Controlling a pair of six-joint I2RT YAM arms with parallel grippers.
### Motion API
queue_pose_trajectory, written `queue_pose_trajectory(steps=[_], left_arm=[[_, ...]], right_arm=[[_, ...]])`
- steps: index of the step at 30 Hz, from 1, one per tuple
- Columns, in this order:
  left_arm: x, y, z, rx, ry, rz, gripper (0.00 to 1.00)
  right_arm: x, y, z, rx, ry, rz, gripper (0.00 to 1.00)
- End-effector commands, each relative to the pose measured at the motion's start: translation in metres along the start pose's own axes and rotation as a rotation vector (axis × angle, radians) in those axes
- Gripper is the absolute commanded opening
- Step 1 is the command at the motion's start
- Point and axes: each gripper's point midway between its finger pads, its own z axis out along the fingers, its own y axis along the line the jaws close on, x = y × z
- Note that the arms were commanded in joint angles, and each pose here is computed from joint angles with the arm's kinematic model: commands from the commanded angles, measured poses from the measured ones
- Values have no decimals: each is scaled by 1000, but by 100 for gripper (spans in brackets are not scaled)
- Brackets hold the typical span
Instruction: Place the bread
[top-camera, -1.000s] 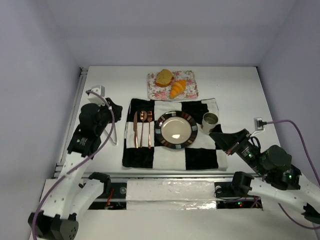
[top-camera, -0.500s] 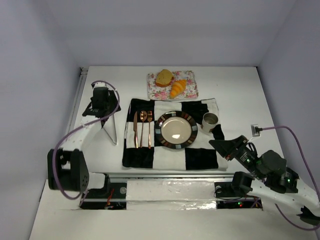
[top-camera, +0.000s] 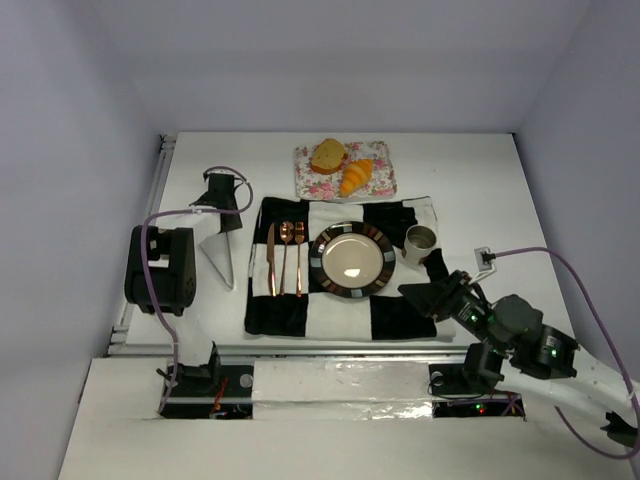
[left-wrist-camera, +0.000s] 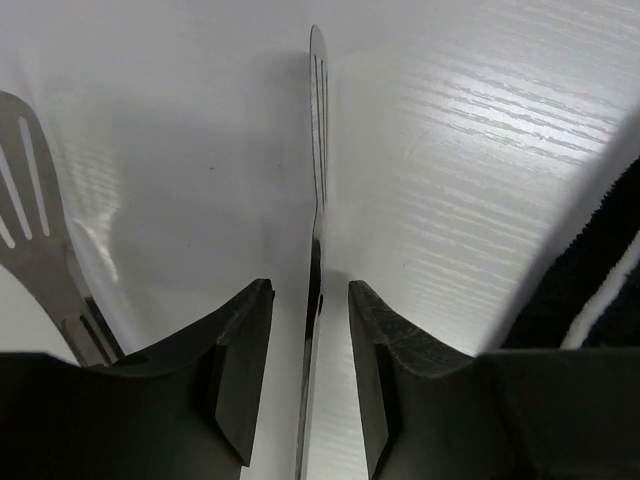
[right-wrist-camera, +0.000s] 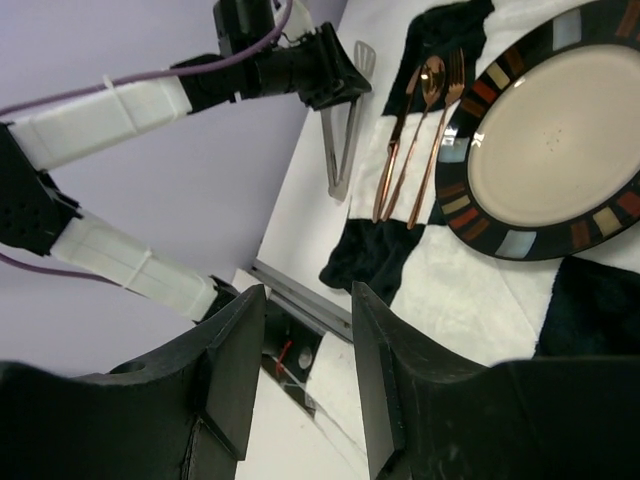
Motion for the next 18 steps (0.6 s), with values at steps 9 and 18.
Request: queue_pose_trajectory(steps=[9,18], left_arm=[[-16,4,14,-47,-16,45,0],[-94,-13,-77,130,-257,-122,0]], right_arm=[[7,34,30,-85,15,27,45],[32,65,70,-133,116,-29,1]])
